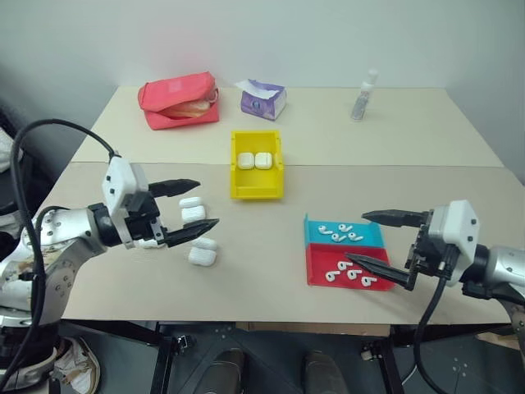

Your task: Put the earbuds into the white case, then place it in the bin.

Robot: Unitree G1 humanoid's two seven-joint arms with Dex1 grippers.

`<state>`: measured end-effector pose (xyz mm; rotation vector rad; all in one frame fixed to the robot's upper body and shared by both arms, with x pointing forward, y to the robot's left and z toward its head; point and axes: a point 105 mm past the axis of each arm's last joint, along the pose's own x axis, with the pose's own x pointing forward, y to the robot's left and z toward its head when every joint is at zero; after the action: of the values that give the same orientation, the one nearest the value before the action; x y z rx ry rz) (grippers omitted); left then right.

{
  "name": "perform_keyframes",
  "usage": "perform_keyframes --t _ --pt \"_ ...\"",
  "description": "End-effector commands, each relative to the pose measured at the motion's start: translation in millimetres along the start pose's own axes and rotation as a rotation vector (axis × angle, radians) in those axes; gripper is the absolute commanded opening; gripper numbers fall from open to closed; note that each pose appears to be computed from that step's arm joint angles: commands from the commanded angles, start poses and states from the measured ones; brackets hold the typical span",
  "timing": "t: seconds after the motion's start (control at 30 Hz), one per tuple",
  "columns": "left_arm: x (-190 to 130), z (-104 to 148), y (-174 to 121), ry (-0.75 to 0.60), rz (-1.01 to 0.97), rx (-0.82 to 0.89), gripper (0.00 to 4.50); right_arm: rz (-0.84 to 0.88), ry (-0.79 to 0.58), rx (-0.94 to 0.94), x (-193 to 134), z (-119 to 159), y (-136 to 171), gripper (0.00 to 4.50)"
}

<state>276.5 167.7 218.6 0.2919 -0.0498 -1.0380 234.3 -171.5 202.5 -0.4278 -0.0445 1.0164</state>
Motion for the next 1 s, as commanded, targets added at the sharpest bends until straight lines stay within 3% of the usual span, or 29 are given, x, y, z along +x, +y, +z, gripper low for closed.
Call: perform_keyframes --t 0.03,0.7,1.0 --pt "-2 10 -3 -0.019 -0.058 0.027 4.47 0.007 -0.017 -0.048 -5 12 3 4.46" --pt "-27 -3 -13 0.132 -0.158 -0.027 4.47 0.022 0.021 -0.036 -6 18 5 4.46" --pt "-49 -13 -7 0.304 -0.066 -0.037 4.47 -0.004 -0.023 -0.031 10 17 14 4.46"
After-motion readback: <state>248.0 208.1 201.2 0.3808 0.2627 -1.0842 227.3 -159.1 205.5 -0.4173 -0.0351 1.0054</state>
